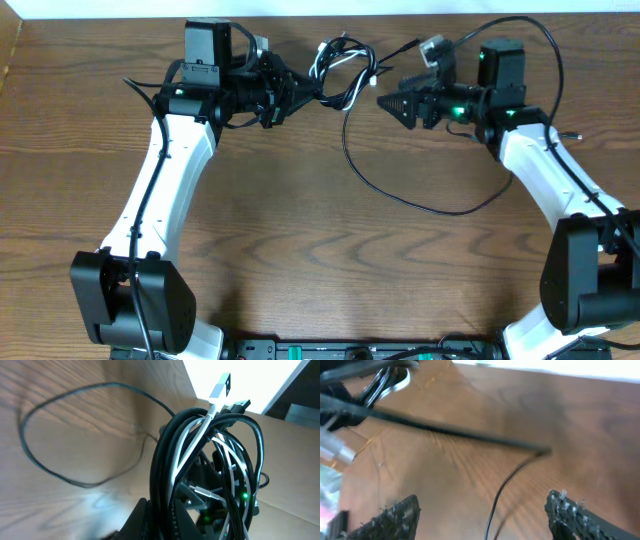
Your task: Untangle cables
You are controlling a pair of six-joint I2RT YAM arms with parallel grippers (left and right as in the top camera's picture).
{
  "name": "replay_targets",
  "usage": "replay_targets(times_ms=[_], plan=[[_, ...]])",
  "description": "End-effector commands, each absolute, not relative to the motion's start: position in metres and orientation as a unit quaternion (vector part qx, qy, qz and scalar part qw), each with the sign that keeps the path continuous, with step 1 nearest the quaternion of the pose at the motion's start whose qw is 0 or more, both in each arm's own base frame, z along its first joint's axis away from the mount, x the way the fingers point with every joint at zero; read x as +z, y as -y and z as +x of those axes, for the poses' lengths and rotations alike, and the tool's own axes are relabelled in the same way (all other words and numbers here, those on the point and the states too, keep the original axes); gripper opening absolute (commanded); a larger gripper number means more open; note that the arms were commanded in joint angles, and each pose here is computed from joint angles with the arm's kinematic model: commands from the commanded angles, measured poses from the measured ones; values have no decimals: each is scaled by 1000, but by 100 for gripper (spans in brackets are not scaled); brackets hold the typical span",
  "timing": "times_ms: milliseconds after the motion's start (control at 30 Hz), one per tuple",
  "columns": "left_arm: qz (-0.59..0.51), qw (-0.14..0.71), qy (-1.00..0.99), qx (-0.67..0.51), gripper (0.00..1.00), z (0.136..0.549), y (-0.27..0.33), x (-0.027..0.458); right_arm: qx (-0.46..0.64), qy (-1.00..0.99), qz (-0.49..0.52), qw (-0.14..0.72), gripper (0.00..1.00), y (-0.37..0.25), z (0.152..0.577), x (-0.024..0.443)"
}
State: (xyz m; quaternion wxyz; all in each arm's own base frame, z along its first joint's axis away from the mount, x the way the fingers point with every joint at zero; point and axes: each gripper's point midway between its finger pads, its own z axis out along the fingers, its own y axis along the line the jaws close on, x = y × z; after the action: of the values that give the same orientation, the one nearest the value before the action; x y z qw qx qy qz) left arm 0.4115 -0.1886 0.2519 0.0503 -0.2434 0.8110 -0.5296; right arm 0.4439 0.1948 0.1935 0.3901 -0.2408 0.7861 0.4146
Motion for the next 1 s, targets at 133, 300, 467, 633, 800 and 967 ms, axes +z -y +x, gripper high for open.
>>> replay_targets(times_ms=[133, 300, 467, 633, 800, 967], plan=[[-213, 22, -792, -571, 7, 397, 199, 281, 345, -800, -227, 434, 73, -186, 469, 192], [-208, 17, -791, -576, 7, 395, 200, 283, 338, -787, -234, 461, 70, -187, 476, 202], [-204, 11, -789, -580, 7, 393, 201, 284, 338, -773, -245, 478, 63, -194, 478, 211], [-204, 12, -789, -580, 7, 393, 201, 284, 342, -788, -237, 454, 24, -193, 472, 201], [-210, 25, -793, -571, 8, 397, 199, 281, 380, -802, -225, 403, 1, -198, 456, 189], [-212, 30, -795, -567, 8, 399, 198, 279, 414, -787, -243, 388, 1, -206, 443, 197]])
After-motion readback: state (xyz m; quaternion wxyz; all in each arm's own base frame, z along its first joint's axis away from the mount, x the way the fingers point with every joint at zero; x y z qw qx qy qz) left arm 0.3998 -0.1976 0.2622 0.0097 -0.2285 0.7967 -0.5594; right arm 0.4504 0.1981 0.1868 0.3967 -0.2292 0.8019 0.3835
